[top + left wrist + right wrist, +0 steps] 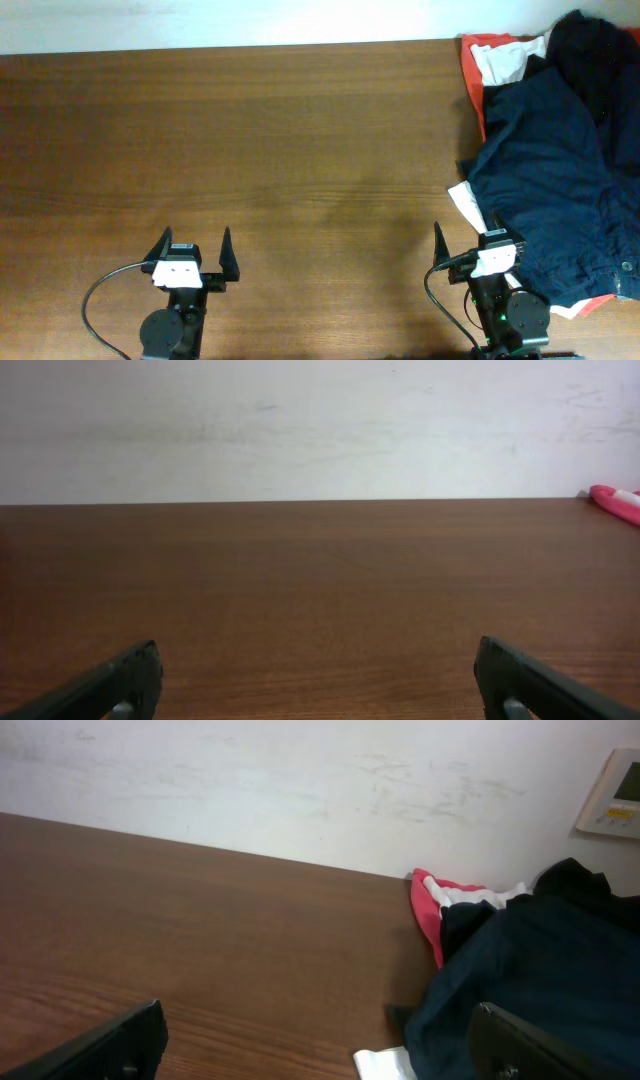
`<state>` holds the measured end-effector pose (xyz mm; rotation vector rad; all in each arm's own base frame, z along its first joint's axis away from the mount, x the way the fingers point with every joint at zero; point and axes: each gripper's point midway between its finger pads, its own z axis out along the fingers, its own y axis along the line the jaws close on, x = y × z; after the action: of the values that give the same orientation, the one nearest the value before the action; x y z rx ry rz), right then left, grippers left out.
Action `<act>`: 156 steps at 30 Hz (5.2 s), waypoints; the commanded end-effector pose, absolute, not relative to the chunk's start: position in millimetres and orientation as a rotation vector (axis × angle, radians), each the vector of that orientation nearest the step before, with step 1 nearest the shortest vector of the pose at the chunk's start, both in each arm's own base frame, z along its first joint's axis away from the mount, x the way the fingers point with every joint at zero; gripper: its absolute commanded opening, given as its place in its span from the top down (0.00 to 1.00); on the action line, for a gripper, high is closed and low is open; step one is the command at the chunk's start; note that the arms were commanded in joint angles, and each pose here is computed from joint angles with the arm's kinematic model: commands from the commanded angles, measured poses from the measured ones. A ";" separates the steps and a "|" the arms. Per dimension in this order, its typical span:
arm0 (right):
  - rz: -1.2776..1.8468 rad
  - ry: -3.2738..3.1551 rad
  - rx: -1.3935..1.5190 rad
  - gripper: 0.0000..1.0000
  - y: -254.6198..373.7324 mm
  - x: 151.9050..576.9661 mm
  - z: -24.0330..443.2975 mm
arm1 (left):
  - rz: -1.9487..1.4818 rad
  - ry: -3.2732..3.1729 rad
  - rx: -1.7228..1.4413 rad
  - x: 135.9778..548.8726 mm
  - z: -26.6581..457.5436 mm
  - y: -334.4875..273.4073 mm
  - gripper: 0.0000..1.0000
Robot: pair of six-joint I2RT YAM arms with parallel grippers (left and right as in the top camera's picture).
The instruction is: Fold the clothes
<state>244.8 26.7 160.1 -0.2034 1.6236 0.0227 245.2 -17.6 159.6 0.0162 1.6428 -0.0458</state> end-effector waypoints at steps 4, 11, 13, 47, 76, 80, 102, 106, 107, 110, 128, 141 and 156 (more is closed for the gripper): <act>0.017 1.635 -0.209 0.01 26.9 244.9 156.0 | 0.057 1.654 0.133 245.8 154.5 -18.0 0.01; 0.017 1.635 -0.209 0.01 26.9 244.9 156.0 | 0.057 1.654 0.134 245.8 154.4 -18.0 0.01; 0.017 1.635 -0.209 0.01 26.9 244.9 156.0 | 0.057 1.654 0.133 245.8 154.5 -18.0 0.01; 0.125 1.750 -0.142 0.01 31.0 231.4 178.5 | -0.099 1.725 0.135 244.1 162.2 -35.4 0.01; 0.046 2.366 0.127 0.96 -2.0 379.9 226.7 | -0.147 2.173 0.205 333.5 177.1 -59.1 0.01; 0.516 2.143 -0.302 0.96 167.1 379.1 273.8 | -0.148 2.170 0.205 334.1 177.6 -59.4 0.01; 0.214 2.929 0.861 0.01 -74.7 268.2 118.2 | -1.305 2.774 0.048 211.3 31.9 -342.6 0.07; 0.215 2.932 0.861 0.01 -74.5 267.5 118.1 | -1.434 2.765 0.097 182.1 11.9 -386.0 0.26; 0.215 2.932 0.862 0.01 -74.5 267.5 118.1 | -1.440 2.764 0.089 182.6 7.6 -387.6 0.42; 0.214 2.932 0.861 0.01 -74.6 267.6 118.1 | -1.319 2.691 0.080 214.9 -1.3 -371.9 0.99; 0.216 2.930 0.858 0.01 -74.2 268.4 118.0 | -0.972 2.814 -0.743 263.7 52.9 -63.4 0.01; 0.217 2.938 0.862 0.01 -73.5 266.3 117.5 | -0.556 2.898 -1.037 231.4 0.6 -105.0 0.04; 0.489 3.064 0.513 0.01 -0.5 261.6 121.5 | -0.503 2.714 -1.017 310.4 77.2 26.2 0.01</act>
<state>264.2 -33.1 117.6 0.6651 3.0265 0.3951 348.9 65.7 83.3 -1.0333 2.5063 -0.2847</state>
